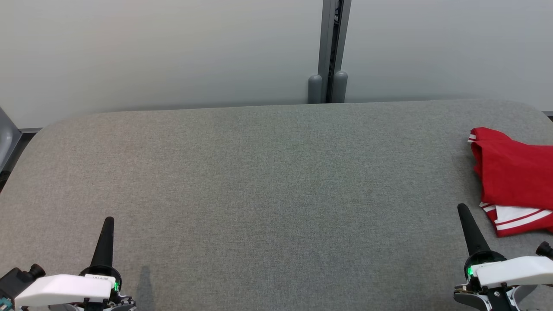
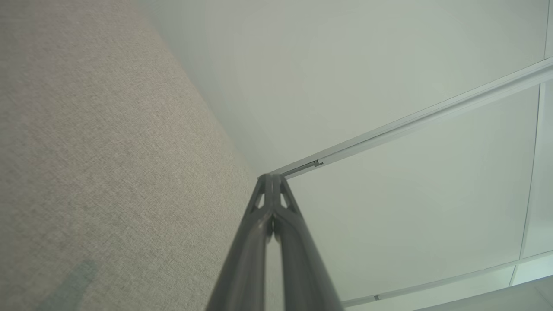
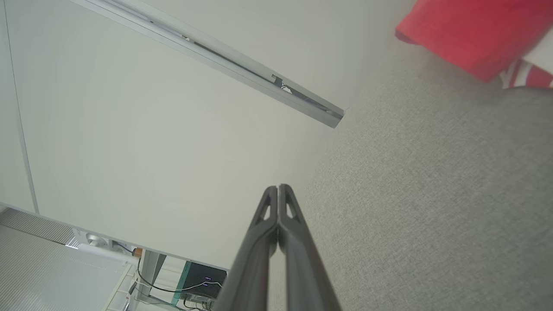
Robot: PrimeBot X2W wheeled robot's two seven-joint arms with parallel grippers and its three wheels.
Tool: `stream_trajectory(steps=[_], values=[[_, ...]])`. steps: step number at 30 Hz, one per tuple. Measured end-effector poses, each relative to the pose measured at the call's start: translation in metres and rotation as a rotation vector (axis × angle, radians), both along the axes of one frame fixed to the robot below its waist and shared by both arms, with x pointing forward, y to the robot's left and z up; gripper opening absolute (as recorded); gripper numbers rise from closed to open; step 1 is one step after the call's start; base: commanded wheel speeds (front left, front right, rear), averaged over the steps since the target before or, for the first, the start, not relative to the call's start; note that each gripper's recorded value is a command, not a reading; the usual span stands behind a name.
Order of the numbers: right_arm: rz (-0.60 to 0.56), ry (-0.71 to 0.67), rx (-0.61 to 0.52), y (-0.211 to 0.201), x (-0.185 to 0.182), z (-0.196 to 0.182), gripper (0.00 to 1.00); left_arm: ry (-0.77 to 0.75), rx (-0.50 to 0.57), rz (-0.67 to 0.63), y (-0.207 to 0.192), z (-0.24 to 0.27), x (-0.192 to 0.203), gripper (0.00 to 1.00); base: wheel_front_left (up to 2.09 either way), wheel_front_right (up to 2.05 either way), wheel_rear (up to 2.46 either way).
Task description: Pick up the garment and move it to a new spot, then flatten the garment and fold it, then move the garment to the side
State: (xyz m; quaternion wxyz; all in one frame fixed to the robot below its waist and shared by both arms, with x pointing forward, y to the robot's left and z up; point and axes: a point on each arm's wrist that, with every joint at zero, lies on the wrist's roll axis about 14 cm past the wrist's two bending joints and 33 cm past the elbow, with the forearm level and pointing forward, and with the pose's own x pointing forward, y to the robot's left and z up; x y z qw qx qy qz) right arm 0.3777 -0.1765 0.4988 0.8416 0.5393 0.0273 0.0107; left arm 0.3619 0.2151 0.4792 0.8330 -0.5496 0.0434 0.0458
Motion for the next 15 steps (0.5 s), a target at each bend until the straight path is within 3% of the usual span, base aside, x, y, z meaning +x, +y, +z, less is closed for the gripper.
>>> stream_trajectory(steps=[15], values=[[0.0, -0.003, 0.138, 0.0029, 0.0064, 0.0027, 0.0, -0.033, -0.127, 0.017, 0.0033, 0.007, 0.0056, 0.0, 0.0, 0.0, 0.0]])
